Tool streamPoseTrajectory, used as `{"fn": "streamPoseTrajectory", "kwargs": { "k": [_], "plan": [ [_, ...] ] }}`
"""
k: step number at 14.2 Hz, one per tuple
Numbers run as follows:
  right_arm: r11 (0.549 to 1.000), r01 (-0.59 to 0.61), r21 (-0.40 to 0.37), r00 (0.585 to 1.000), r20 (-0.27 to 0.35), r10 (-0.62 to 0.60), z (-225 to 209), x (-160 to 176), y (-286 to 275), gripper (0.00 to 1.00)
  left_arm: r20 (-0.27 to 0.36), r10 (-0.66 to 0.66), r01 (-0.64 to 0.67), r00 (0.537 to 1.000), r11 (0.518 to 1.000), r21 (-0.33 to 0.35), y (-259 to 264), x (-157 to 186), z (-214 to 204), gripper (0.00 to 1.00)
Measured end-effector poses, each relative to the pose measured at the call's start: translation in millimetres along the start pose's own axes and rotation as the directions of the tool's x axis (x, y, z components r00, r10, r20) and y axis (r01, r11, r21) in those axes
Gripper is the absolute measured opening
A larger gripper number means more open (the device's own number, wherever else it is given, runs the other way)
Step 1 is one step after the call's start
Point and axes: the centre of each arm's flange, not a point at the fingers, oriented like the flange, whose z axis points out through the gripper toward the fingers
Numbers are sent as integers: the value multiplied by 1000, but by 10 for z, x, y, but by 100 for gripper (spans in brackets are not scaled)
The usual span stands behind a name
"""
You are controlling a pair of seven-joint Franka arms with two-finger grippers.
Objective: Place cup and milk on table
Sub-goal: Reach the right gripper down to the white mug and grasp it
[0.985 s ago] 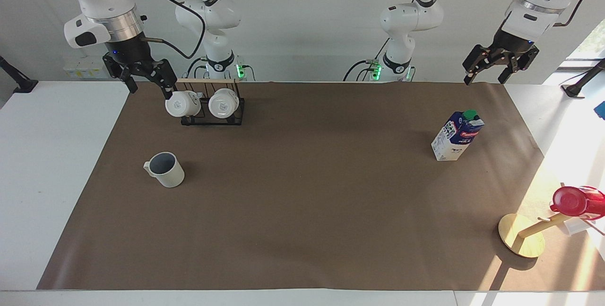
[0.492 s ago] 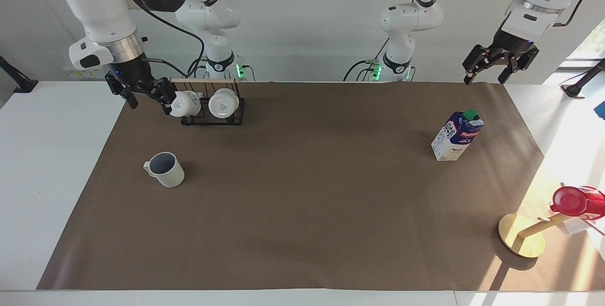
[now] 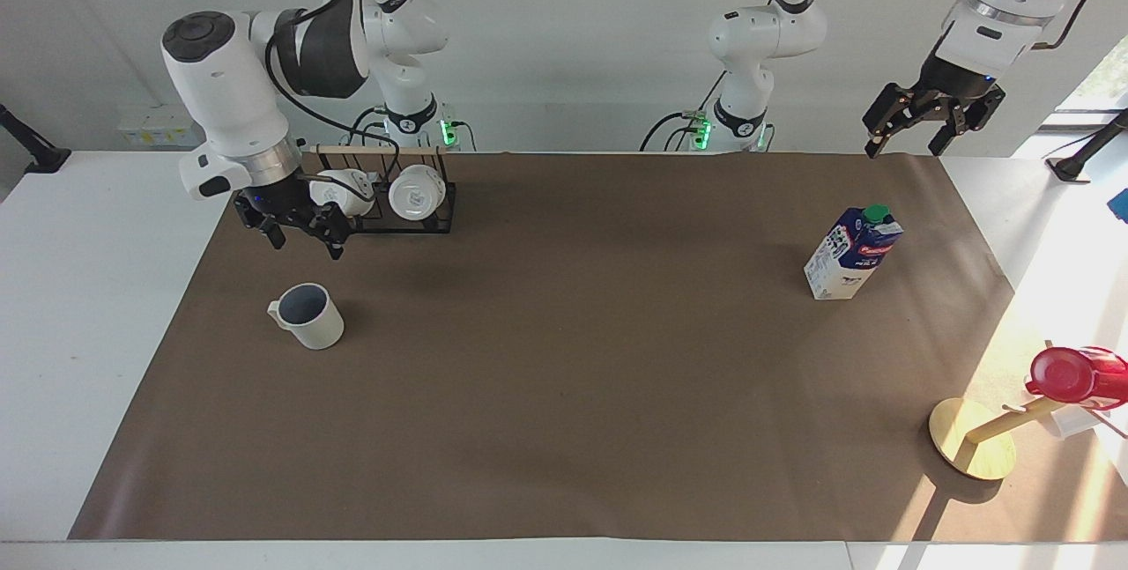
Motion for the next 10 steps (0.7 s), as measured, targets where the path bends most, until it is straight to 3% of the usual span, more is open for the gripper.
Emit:
{"fn": "streamPoseTrajectory", "kwargs": {
  "k": [5,10],
  "plan": [
    [1000,9,0,1000,-23,-9,661,78,222,100,2,0,0,1000,1000,0,0,-2,2,100],
    [1000,20,-1,1000,-13,-20,996,140,213,100,2,0,0,1000,1000,0,-1,-2,2,100]
  ]
}}
